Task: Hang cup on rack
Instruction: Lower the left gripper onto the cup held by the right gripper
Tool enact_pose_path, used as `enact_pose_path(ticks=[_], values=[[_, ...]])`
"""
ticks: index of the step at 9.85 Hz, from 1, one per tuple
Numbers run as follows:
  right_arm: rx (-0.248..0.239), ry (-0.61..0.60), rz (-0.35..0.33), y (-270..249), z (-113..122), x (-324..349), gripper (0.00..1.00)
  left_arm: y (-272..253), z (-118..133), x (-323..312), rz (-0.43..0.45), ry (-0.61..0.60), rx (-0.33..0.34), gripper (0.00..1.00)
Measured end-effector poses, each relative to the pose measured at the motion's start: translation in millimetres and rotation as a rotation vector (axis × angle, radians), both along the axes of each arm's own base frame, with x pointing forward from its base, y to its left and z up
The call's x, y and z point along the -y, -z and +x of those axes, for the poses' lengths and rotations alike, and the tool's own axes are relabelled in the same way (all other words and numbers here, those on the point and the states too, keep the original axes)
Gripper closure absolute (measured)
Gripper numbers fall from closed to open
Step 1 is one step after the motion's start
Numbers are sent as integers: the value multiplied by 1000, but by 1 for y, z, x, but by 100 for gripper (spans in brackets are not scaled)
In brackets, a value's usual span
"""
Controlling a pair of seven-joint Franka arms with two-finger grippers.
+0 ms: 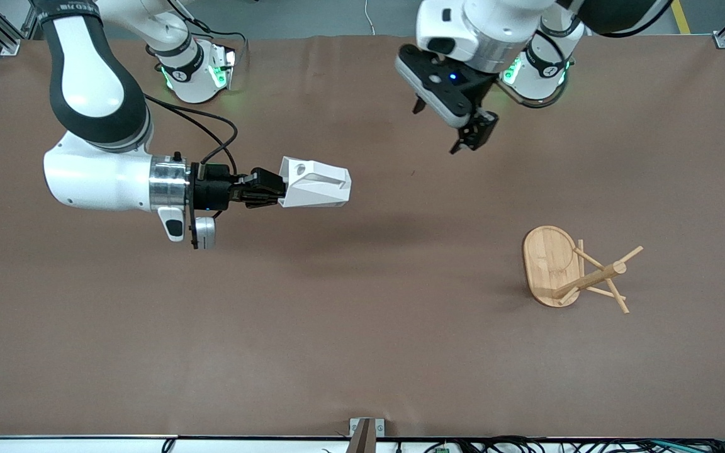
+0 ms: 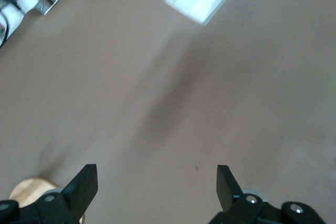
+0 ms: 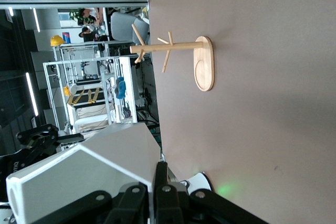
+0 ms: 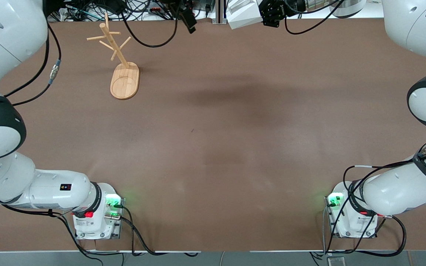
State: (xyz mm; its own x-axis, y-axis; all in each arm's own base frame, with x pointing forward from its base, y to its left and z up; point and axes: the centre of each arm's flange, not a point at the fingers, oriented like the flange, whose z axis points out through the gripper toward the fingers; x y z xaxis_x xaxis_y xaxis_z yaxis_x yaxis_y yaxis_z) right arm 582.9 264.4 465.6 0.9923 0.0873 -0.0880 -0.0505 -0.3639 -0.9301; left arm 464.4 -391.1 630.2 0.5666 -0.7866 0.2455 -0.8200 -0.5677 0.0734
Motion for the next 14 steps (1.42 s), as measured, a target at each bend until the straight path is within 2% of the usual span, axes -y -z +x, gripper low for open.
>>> enact_pose_path(ticks=[3, 5, 11, 14], values=[[-20, -62, 66, 3, -4, 1, 96, 10, -2, 27, -41, 62, -6, 0], [-37, -84, 83, 3, -6, 7, 96, 26, 0, 46, -52, 94, -15, 0], [-58, -114, 95, 7, -11, 5, 96, 23, -4, 61, -89, 115, 7, 0], [-64, -160, 103, 7, -23, -21, 96, 23, -6, 69, -95, 129, 37, 0]])
